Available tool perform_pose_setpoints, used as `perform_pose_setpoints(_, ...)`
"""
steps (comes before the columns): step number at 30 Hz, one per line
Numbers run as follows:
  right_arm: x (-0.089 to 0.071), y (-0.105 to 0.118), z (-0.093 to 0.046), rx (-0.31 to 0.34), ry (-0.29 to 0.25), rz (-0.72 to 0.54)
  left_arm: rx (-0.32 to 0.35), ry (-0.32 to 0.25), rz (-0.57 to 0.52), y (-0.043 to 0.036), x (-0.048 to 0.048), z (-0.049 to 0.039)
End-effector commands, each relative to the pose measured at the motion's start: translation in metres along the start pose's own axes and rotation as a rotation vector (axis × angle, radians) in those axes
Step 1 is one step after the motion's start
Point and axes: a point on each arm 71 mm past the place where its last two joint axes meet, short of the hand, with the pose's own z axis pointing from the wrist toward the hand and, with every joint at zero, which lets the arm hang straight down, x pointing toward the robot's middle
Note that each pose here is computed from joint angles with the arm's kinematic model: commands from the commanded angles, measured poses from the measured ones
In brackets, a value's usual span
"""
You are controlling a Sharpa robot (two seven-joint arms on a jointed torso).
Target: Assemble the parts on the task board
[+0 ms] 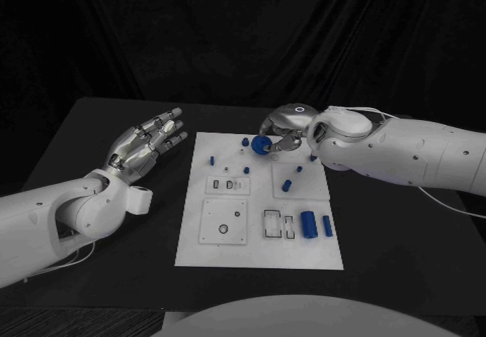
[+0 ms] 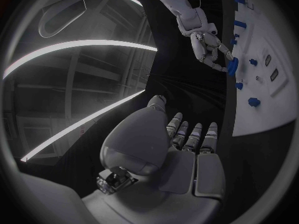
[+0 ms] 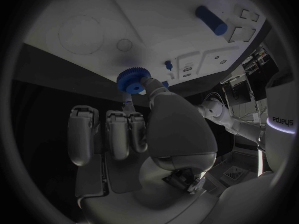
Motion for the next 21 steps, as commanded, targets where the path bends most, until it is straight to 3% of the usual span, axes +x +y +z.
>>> perform_pose_setpoints(1, -0.001, 0.006, 0.007, -0.022, 0.005, 0.007, 0.164, 0.014, -0.012, -0.0110, 0.0026, -0.0001)
perform_pose_setpoints(10, 0.001, 0.025, 0.029, -0.063, 0.017, 0.002, 0.161, 0.016, -0.013, -0.0105, 0.0033, 0.0005)
perform_pose_setpoints(21, 0.006, 0.037, 0.041, -0.084, 0.038, 0.000, 0.159, 0.016, -0.013, -0.0103, 0.0035, 0.0006)
